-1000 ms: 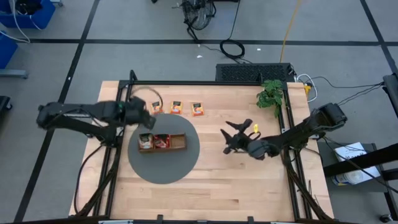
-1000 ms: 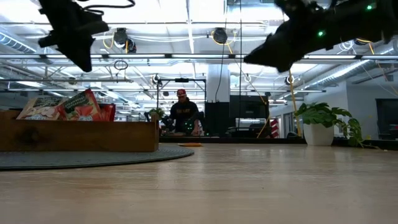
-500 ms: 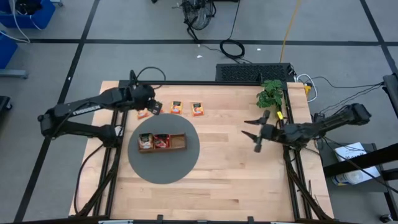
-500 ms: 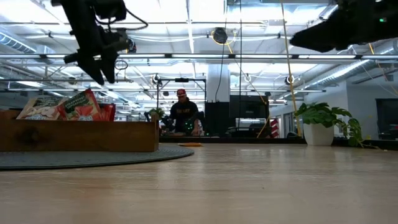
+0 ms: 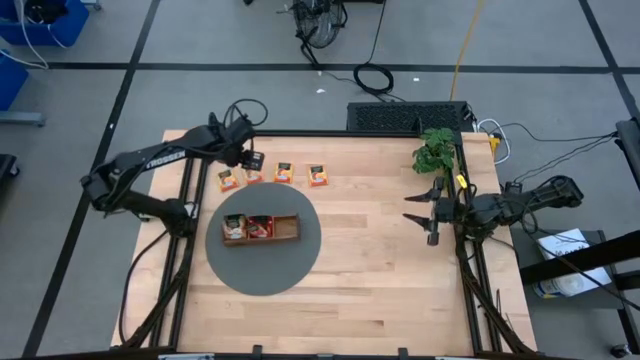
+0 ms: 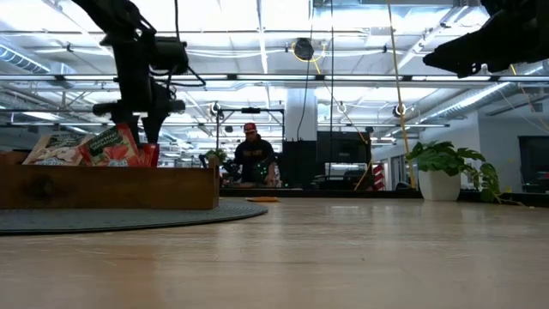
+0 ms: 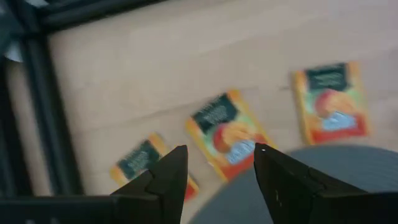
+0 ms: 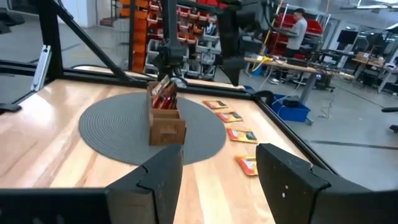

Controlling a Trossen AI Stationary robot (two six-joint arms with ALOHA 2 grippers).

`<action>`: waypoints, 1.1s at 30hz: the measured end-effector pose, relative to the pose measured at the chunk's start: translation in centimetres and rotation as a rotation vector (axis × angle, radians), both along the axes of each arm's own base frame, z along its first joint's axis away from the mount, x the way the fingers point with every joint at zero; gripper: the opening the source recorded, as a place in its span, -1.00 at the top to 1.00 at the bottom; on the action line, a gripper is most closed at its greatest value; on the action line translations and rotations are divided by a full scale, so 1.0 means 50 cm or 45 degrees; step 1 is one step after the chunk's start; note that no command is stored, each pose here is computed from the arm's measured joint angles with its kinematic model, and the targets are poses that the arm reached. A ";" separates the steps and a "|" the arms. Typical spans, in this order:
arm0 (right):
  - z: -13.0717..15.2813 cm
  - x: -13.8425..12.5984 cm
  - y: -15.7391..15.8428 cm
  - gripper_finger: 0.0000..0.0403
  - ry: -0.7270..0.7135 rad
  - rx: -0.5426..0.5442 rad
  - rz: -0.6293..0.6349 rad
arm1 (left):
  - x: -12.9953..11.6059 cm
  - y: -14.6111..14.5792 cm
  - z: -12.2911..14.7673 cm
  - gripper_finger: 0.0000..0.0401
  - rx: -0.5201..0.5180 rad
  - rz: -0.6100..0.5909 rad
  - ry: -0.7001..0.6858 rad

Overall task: Pick & Place Tea
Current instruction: Put the yellow tea bag into the right section of the wooden organizer

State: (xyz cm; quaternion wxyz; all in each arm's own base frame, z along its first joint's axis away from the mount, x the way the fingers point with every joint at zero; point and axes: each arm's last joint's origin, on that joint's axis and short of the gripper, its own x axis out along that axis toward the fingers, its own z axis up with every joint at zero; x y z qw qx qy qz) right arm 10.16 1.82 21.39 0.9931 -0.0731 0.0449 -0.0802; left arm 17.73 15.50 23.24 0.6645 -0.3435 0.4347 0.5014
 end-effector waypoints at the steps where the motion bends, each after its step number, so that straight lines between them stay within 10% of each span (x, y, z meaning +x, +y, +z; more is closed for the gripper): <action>1: 0.000 0.000 0.000 0.07 0.000 0.000 0.000 | 0.000 0.005 -0.004 0.07 0.014 0.013 0.024; 21: 0.000 0.001 0.000 0.07 0.002 -0.003 0.001 | 0.075 0.049 0.023 0.07 0.356 0.390 -0.528; 33: 0.000 0.001 0.000 0.07 0.002 -0.003 0.001 | 0.114 0.007 0.021 0.07 0.656 0.620 -0.508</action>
